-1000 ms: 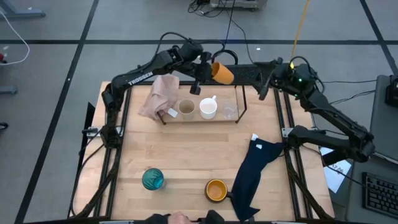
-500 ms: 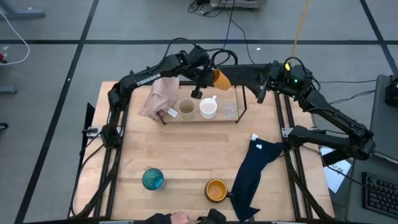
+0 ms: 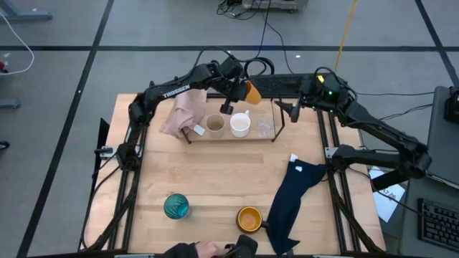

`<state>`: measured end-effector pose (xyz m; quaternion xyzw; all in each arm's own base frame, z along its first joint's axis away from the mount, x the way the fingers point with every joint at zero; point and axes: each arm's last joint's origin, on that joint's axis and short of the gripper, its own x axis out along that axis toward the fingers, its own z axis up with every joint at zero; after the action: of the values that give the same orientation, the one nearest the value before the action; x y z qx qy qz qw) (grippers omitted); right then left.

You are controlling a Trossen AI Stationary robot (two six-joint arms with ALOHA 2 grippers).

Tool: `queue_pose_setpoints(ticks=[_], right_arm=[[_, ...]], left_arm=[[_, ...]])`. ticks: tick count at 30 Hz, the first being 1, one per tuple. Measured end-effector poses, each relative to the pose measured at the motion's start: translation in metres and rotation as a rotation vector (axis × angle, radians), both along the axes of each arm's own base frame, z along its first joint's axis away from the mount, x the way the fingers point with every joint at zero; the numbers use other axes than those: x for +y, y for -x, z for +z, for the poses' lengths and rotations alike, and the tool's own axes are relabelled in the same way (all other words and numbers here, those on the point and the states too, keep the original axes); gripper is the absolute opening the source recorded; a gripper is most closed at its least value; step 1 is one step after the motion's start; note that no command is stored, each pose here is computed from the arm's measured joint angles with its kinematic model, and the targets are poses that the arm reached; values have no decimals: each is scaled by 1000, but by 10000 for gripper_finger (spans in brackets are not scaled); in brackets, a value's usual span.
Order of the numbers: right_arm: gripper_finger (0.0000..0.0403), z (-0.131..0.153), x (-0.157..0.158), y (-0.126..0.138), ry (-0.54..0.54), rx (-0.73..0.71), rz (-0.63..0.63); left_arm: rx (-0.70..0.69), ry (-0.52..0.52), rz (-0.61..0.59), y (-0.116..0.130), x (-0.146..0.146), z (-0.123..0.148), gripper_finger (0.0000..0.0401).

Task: Stack small to large cups/mugs on shelf
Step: Put the orange cup on the shelf

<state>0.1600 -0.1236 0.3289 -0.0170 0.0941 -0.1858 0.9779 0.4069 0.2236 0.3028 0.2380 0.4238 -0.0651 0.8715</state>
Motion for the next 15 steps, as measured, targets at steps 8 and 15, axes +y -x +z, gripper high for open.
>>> queue_pose_setpoints(ticks=[8,15], right_arm=[[373,-9,-6,-8,-18,43,7],[373,-16,-11,-14,-40,70,7]], left_arm=[[49,28,-24,-9,1,-23,0],[63,14,-41,-12,3,-30,0]])
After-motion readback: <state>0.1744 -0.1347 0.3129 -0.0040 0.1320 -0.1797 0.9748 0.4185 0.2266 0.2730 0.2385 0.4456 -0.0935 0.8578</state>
